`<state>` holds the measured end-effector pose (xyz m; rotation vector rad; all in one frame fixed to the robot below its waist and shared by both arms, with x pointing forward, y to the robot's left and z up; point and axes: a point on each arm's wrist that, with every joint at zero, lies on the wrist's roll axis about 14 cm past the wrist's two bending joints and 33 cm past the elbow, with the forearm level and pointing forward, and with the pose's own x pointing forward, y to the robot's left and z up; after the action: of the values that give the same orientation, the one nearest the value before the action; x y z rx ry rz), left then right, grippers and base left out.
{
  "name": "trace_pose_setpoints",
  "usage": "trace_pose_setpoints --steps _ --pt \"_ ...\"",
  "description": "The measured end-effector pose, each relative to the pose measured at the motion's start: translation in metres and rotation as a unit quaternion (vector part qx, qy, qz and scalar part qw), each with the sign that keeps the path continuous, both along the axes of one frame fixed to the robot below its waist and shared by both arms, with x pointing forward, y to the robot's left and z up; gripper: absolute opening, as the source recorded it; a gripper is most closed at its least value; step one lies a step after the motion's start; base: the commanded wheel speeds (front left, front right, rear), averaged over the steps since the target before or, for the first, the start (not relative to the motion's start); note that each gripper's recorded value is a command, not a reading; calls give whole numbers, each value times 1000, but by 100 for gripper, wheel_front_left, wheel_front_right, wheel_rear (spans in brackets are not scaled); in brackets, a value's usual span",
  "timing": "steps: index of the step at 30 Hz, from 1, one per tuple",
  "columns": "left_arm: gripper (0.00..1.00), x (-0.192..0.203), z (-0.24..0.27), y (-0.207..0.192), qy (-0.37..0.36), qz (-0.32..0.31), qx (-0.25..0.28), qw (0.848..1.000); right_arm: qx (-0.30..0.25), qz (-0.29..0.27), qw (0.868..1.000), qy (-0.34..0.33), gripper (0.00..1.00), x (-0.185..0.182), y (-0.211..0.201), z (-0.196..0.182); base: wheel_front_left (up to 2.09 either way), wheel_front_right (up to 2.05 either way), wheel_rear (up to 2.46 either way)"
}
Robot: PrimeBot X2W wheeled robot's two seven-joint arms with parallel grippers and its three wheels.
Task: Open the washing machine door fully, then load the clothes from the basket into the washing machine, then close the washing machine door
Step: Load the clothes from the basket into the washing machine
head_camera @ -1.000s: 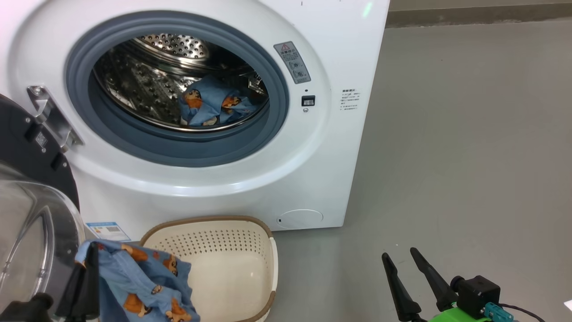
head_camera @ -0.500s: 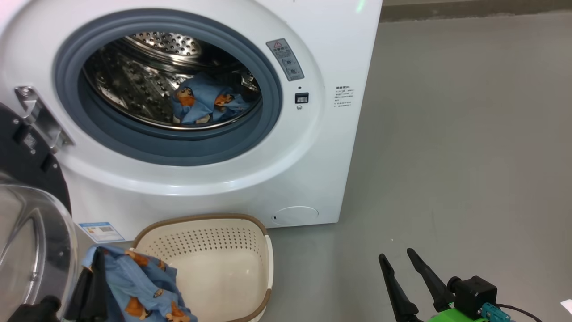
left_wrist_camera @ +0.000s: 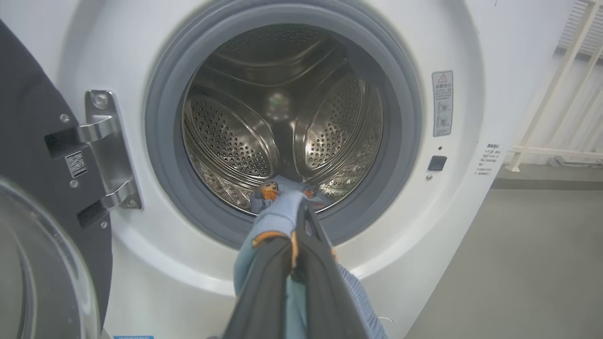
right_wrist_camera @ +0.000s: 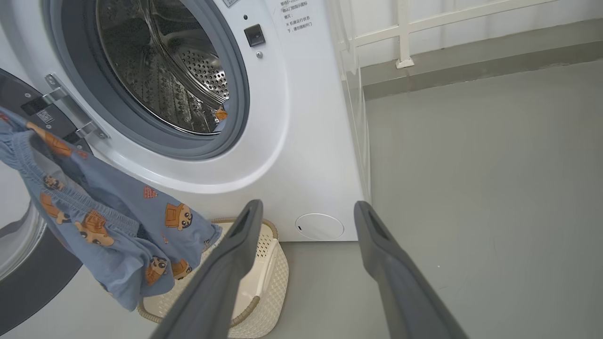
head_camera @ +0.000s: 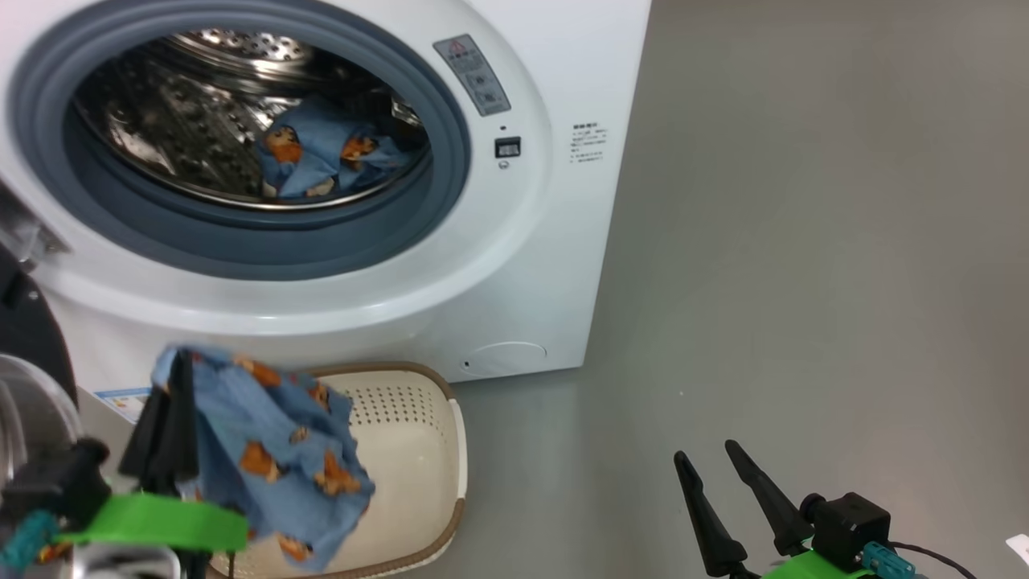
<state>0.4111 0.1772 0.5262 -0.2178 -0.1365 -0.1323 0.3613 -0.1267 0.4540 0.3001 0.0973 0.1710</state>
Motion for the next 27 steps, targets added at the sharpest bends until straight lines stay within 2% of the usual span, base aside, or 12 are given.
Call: trace_pose_setpoints --steps 11,20,27 --pt "0 62 35 -40 -53 -60 -1 997 -1 -9 1000 12 100 6 -6 -8 0 0 0" --pt "0 112 59 -51 -82 -70 -12 994 -3 -17 999 28 100 8 -11 -19 0 0 0" --pt "0 144 59 -55 -83 -74 -12 994 -3 -20 999 39 100 13 -13 -27 0 0 0"
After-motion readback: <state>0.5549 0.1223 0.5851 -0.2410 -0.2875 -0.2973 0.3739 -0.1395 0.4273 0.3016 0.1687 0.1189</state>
